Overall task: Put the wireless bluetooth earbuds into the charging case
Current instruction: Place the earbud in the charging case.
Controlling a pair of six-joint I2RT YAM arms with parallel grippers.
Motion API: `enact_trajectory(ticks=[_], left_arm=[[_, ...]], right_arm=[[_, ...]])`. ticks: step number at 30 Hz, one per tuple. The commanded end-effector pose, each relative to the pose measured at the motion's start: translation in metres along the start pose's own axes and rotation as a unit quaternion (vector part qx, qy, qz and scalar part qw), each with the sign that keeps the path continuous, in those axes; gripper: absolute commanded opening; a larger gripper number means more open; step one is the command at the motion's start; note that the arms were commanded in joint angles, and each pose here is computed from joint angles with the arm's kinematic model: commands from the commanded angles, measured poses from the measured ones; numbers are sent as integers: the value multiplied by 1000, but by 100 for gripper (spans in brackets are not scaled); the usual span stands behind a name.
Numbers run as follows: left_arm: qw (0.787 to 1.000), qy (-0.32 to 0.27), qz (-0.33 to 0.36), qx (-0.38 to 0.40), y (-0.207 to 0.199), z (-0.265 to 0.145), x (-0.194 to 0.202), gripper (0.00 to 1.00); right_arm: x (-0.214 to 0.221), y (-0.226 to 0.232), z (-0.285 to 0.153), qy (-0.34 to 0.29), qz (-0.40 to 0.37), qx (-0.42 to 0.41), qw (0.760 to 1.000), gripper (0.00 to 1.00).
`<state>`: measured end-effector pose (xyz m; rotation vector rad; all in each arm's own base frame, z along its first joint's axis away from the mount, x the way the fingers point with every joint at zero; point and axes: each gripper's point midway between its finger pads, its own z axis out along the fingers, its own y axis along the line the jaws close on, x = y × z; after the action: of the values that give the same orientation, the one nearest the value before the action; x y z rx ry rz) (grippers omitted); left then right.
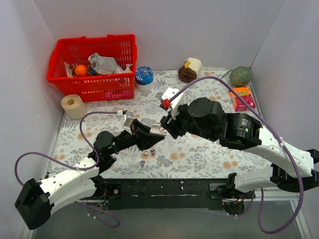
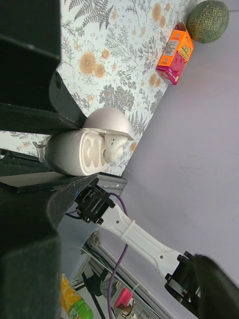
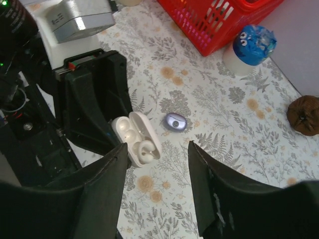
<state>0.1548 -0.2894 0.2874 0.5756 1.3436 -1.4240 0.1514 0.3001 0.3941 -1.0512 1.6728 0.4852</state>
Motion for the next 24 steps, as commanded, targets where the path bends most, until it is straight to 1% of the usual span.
enact_trajectory(ticks=[1,4,9,10,13,16,24], left_arm=[[1000,-17,20,8,-7,5,-19,0],[999,-20,30,18,-11,4,-20,0],[999,-20,42,27,-14,1,-20,0],[998,-21,47,27,-14,1,-19,0],[998,-26,53,29,-15,0,-21,0],[997,-26,58,32,-16,0,-22,0],[997,-24,62,43,-20,0,-21,0]], right_arm=[[-2,22,-5,5,9,-52,999,48],[7,34,0,14,18,-75,997,38],[20,47,5,31,35,-99,994,39],[21,50,4,32,41,-107,993,32],[30,54,5,44,47,-111,992,28],[43,53,11,64,46,-100,992,27],[49,45,14,61,53,-73,994,25]])
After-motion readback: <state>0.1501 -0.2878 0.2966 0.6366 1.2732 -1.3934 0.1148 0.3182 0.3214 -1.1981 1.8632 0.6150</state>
